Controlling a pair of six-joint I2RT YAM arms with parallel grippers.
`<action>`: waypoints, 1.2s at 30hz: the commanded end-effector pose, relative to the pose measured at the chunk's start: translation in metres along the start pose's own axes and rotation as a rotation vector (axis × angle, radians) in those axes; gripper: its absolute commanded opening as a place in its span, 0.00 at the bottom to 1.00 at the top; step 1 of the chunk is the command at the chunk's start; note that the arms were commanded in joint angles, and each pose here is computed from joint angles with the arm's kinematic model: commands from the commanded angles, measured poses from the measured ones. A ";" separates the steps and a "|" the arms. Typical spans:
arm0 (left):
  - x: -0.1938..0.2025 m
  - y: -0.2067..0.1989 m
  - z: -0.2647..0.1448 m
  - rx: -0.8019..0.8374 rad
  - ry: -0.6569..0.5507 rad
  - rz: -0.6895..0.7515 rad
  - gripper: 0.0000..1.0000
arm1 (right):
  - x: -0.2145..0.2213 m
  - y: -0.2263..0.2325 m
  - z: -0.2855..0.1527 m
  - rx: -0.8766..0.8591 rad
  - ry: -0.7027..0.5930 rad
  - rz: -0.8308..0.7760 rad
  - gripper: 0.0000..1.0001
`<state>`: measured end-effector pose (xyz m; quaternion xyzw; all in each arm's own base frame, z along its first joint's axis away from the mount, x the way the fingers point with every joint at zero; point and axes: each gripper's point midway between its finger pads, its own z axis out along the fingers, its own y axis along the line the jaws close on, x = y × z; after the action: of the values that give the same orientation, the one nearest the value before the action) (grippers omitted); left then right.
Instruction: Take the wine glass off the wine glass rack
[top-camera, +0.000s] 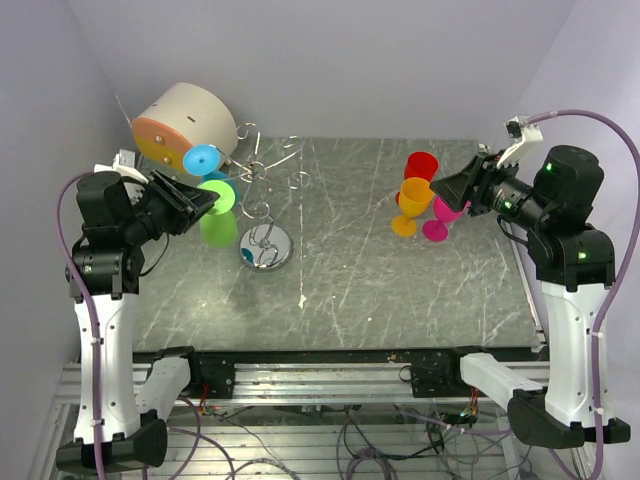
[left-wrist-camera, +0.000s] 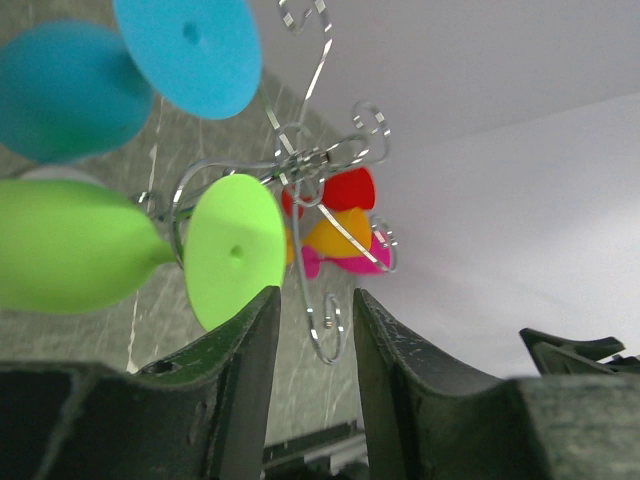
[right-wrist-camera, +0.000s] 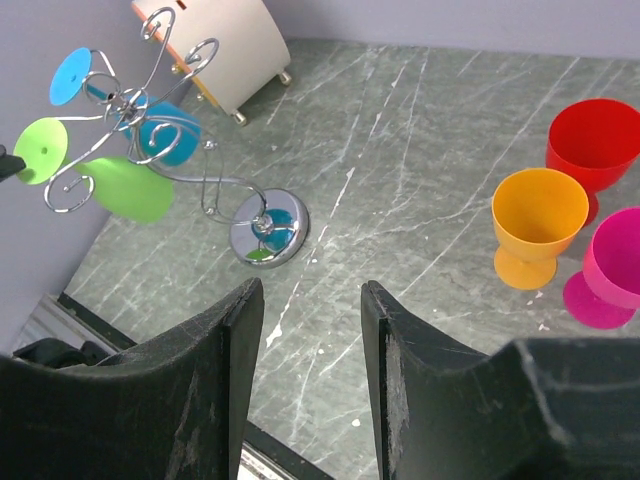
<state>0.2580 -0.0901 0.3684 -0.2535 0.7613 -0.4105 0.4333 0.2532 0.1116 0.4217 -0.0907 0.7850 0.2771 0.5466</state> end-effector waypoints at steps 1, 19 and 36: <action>0.016 -0.027 -0.022 0.080 0.072 0.038 0.44 | -0.005 0.007 -0.007 -0.010 -0.018 -0.008 0.44; 0.037 0.005 -0.028 0.015 0.061 0.024 0.59 | 0.002 0.002 0.001 -0.013 -0.019 0.006 0.42; 0.024 0.021 0.003 0.003 0.020 -0.049 0.54 | -0.003 -0.001 -0.001 0.012 -0.040 -0.015 0.42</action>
<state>0.2406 -0.0980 0.3231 -0.2748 0.7777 -0.4138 0.3852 0.2560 0.1106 0.4175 -0.0833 0.7834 0.2766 0.5503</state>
